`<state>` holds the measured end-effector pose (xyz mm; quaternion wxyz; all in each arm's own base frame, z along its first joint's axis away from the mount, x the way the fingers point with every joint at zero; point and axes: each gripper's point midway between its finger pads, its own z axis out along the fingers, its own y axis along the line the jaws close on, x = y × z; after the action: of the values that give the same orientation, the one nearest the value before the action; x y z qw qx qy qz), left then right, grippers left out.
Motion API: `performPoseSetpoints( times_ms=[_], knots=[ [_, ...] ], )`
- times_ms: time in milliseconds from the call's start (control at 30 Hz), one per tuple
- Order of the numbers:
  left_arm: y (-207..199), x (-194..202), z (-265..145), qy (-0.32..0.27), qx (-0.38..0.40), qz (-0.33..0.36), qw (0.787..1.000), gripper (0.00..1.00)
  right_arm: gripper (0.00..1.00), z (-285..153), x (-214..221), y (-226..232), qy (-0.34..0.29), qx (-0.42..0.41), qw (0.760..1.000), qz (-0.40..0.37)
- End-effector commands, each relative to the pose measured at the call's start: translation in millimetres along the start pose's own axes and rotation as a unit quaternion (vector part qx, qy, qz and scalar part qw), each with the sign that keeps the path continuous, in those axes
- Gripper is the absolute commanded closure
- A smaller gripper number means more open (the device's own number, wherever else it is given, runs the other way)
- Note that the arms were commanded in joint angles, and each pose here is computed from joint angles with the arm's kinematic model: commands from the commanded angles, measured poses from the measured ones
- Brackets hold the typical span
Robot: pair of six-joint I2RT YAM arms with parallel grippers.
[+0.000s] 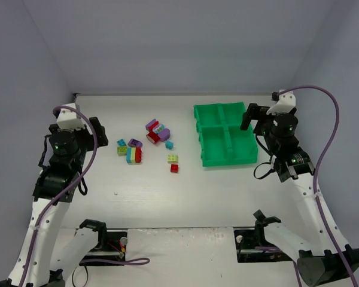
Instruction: Sort the legos into containers by color
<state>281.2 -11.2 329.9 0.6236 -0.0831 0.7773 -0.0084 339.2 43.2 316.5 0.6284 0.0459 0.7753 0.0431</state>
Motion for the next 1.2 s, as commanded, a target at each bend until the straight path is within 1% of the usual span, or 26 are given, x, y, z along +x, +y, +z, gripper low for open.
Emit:
performPoseSetpoints(
  times_ms=[0, 67, 133, 200, 233, 267, 333, 367, 433, 467, 500, 533, 567, 600, 633, 667, 700, 733, 833, 900, 933, 967, 1067, 1167],
  knots=[
    [-7, -12, 4, -0.014, 0.011, -0.016, 1.000, 0.16, 0.00, 3, -22, -2, -0.047, 0.016, 0.999, -0.003],
    [-8, -11, 5, -0.012, 0.014, -0.019, 1.000, 0.16, 0.00, 7, -17, -1, -0.037, 0.020, 0.999, 0.013],
    [-8, -8, 4, -0.009, 0.013, -0.021, 1.000, 0.16, 0.00, 10, -13, 6, -0.026, 0.001, 1.000, 0.006],
    [-6, -4, 3, -0.003, 0.011, -0.024, 1.000, 0.16, 0.00, 19, 3, 14, 0.011, -0.009, 1.000, -0.001],
    [-7, -2, 3, 0.000, 0.011, -0.027, 1.000, 0.16, 0.00, 21, -1, 18, 0.014, -0.008, 1.000, 0.000],
    [-6, 1, 3, 0.005, 0.011, -0.029, 1.000, 0.16, 0.00, 27, 13, 29, 0.039, -0.015, 0.999, -0.001],
    [-8, 6, 4, 0.014, 0.013, -0.039, 0.999, 0.16, 0.00, 32, 23, 47, 0.059, -0.042, 0.997, -0.005],
    [-8, 8, 4, 0.017, 0.013, -0.042, 0.999, 0.16, 0.00, 37, 32, 58, 0.078, -0.048, 0.996, 0.011],
    [-9, 15, 5, 0.028, 0.012, -0.047, 0.998, 0.16, 0.00, 39, 46, 85, 0.100, -0.075, 0.992, 0.021],
    [-9, 17, 5, 0.033, 0.010, -0.051, 0.998, 0.16, 0.00, 45, 59, 95, 0.118, -0.075, 0.990, 0.022],
    [-8, 22, 5, 0.044, 0.007, -0.050, 0.998, 0.16, 0.00, 41, 69, 118, 0.131, -0.092, 0.987, 0.028],
    [-7, 25, 4, 0.049, 0.004, -0.051, 0.998, 0.16, 0.00, 47, 84, 125, 0.144, -0.077, 0.986, 0.022],
    [-5, 28, 3, 0.056, -0.001, -0.050, 0.997, 0.16, 0.00, 46, 89, 137, 0.148, -0.080, 0.986, 0.021],
    [-4, 30, 3, 0.058, -0.003, -0.049, 0.997, 0.16, 0.00, 39, 99, 160, 0.158, -0.094, 0.983, 0.023],
    [-1, 32, 2, 0.059, -0.010, -0.052, 0.997, 0.16, 0.00, 39, 107, 168, 0.165, -0.093, 0.982, 0.023],
    [1, 37, 1, 0.065, -0.014, -0.052, 0.996, 0.16, 0.02, 43, 124, 176, 0.181, -0.087, 0.979, 0.019],
    [1, 37, -1, 0.065, -0.014, -0.053, 0.996, 0.16, 0.07, 43, 128, 186, 0.185, -0.090, 0.978, 0.023],
    [3, 41, -2, 0.071, -0.017, -0.051, 0.996, 0.16, 0.18, 40, 146, 200, 0.204, -0.091, 0.974, 0.033],
    [3, 46, -4, 0.078, -0.016, -0.051, 0.996, 0.16, 0.24, 34, 171, 222, 0.224, -0.086, 0.970, 0.045],
    [4, 51, -5, 0.086, -0.018, -0.049, 0.995, 0.16, 0.24, 36, 196, 228, 0.245, -0.076, 0.966, 0.041],
    [5, 52, -6, 0.089, -0.019, -0.049, 0.995, 0.16, 0.22, 37, 202, 232, 0.253, -0.070, 0.964, 0.052],
    [5, 55, -6, 0.094, -0.020, -0.048, 0.994, 0.16, 0.20, 38, 218, 235, 0.269, -0.064, 0.960, 0.047],
    [8, 60, -7, 0.100, -0.028, -0.046, 0.994, 0.16, 0.18, 40, 240, 243, 0.295, -0.047, 0.953, 0.046],
    [9, 61, -6, 0.102, -0.030, -0.043, 0.993, 0.16, 0.18, 42, 261, 245, 0.315, -0.033, 0.948, 0.039]
  ],
)
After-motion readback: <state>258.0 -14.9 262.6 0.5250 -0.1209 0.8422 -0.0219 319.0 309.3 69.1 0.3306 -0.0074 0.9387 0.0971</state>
